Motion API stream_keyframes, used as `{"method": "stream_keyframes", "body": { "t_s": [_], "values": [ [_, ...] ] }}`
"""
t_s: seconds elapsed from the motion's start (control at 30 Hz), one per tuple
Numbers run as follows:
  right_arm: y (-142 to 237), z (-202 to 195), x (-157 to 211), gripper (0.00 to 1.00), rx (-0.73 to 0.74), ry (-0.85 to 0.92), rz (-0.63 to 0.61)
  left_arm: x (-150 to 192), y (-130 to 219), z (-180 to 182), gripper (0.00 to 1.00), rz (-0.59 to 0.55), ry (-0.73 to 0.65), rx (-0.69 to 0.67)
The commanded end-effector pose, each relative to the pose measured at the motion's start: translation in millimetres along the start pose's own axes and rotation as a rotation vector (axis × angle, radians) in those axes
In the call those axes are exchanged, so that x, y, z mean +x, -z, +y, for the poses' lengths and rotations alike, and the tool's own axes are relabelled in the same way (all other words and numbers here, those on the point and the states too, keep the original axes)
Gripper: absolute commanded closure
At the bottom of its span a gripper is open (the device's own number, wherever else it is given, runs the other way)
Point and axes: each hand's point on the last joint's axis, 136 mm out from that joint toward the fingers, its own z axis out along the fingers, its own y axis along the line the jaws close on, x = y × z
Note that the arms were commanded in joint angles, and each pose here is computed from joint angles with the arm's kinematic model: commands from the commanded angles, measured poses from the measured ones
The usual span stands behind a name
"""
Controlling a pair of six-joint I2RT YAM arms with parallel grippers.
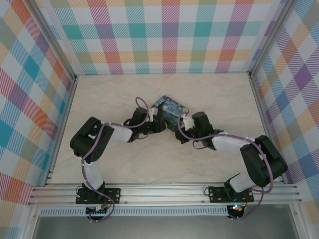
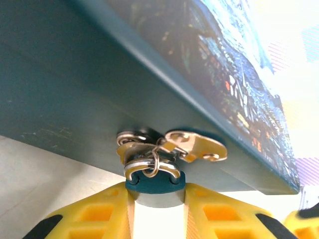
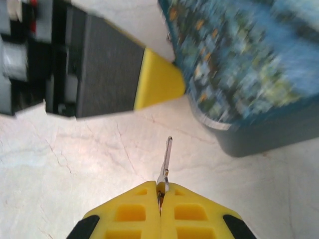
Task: Unlock a padlock with a key
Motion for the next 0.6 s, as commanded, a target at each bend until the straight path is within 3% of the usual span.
{"method": "stream_keyframes", "body": {
  "t_s": [0.0,0.57],
  "values": [
    [-2.6,0.5,-5.5,1.0,0.041,0.117,-0.055,-8.5,8.0,-22.9,0.74,-0.016,0.049,0.039],
    [-26.9,-8.4,0.1,1.0,0.083,0.255,-0.073,1.3,8.9,-34.9,0.74,0.016,0.104,0.039]
  ]
}}
